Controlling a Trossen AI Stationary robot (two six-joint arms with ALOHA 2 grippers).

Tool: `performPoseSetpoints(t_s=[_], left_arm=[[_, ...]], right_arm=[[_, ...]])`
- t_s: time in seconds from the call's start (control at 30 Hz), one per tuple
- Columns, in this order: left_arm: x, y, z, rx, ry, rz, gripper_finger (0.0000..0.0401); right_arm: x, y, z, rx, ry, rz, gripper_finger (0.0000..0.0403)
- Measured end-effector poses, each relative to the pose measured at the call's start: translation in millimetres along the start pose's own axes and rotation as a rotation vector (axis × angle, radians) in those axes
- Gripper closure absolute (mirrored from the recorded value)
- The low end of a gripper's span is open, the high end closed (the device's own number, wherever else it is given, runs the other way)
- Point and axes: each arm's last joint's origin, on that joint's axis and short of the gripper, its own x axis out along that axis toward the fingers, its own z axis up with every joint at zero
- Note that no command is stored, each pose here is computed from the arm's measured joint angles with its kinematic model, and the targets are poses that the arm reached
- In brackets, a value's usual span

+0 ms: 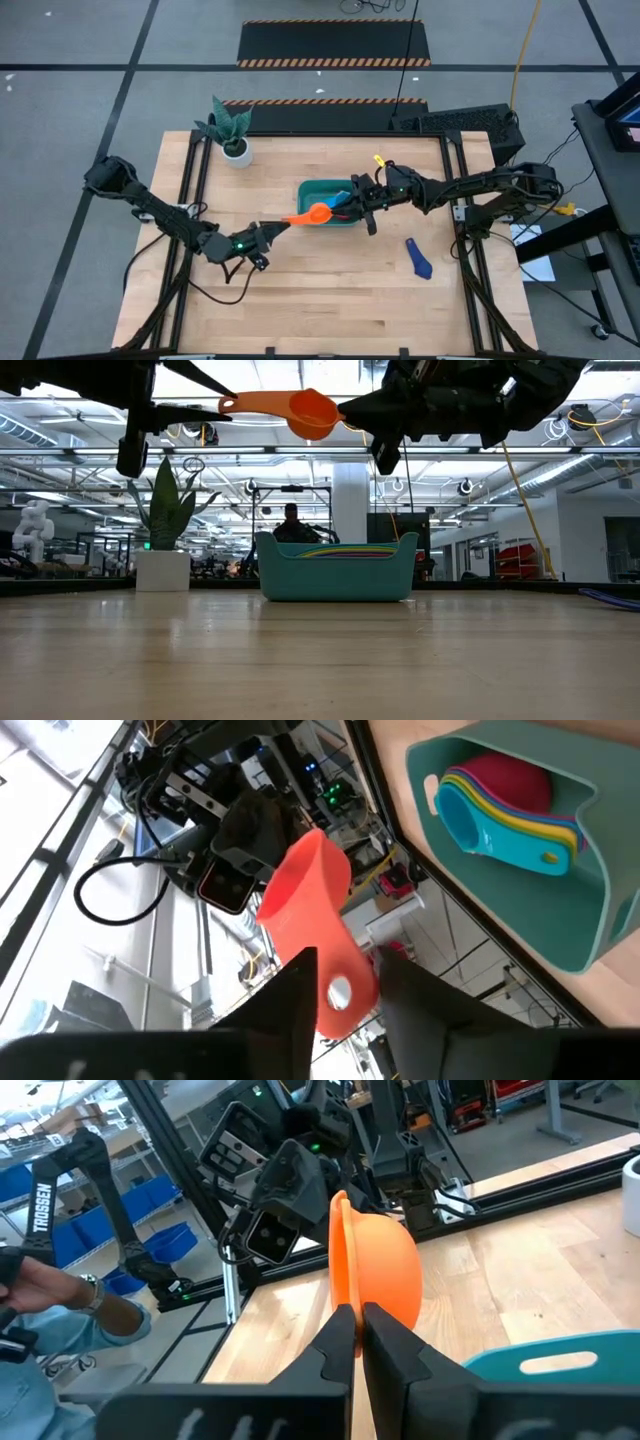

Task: Nest measuring cups in basket
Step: Stack the orange measuring cup on top of the light blue measuring cup inside the light blue bin

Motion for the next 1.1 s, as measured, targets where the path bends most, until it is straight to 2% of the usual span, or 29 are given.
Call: performPoseSetpoints(t_s=[0.33,0.53,0.67,0.77,0.93,1.1], left_arm=[[0.0,0.0,0.0,-0.007,0.000,0.000,0.0318],[-0.2,0.4,-0.1,-0.010,0.000,0.003,0.0386],[0.3,0.5,-0.5,-0.037,0.000,0.004,0.0385],[0.5,0.5,-0.7,-0.098,0.003,0.003,0.0392],[3.8,-2.3,-2.8,-0.197,0.021,-0.015,0.0393],[10.3,-6.2,-7.9,-0.293,0.041,-0.035,0.0396]], right_arm=[[0.0,-0.3,-0.6,-0.001,0.006,-0.003,0.0403],[-0.1,-1.4,-3.0,0.007,0.027,-0.017,0.0403],[-0.3,-1.9,-3.6,0.001,0.030,-0.025,0.0396],[-0.3,-2.6,-3.5,0.005,0.022,-0.050,0.0373],[-1.0,-3.8,-1.9,-0.002,0.012,-0.053,0.0310],[-5.5,-6.7,2.2,-0.006,-0.012,-0.144,0.0248]])
